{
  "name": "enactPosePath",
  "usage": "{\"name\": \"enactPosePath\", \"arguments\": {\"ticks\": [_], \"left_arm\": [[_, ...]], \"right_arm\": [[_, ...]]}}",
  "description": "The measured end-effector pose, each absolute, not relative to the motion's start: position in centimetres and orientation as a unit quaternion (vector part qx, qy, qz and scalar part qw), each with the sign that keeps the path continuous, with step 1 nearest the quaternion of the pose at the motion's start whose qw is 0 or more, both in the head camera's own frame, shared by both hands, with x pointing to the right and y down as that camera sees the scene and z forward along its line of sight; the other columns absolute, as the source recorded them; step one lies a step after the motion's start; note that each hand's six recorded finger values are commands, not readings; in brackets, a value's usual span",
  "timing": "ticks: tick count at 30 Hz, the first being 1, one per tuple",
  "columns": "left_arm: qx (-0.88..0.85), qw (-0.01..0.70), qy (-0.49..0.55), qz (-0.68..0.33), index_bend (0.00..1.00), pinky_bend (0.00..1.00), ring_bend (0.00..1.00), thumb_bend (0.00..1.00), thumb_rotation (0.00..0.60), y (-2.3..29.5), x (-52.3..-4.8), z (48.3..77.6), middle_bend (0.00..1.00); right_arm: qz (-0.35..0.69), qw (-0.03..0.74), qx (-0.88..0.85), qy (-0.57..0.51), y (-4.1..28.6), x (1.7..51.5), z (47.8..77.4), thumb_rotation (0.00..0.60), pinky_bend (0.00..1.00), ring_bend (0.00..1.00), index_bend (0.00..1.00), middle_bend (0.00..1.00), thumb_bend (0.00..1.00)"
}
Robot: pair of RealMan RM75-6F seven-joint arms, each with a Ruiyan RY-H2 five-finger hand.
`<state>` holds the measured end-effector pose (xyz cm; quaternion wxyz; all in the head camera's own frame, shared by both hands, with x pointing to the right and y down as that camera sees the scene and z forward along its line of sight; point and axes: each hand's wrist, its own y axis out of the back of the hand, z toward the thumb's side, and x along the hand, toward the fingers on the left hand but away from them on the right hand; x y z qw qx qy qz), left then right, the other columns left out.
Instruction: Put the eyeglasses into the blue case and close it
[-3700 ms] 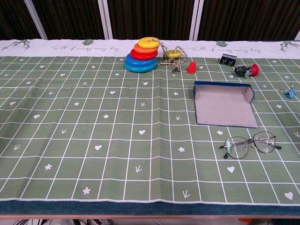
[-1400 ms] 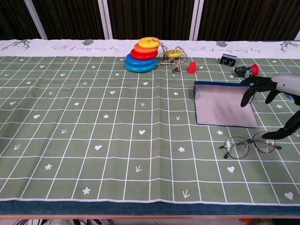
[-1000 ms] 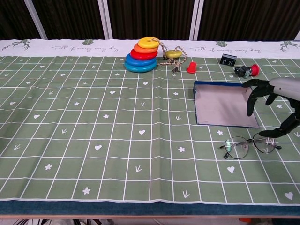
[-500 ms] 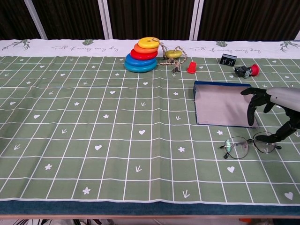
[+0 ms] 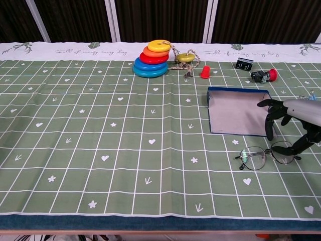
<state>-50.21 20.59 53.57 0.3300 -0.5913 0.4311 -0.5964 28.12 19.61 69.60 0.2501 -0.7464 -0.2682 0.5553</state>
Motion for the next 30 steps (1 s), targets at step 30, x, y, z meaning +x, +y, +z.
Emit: {"name": "enactPosePath", "arguments": {"ticks": [30], "left_arm": [[-0.589, 0.33, 0.431, -0.598, 0.16, 0.0, 0.0, 0.31, 0.6, 20.59, -50.28, 53.63, 0.01]], "right_arm": [[0.553, 0.246, -0.752, -0.259, 20.1, 27.77, 70.46, 0.6, 0.25, 0.12, 0.58, 0.02, 0.41]]}}
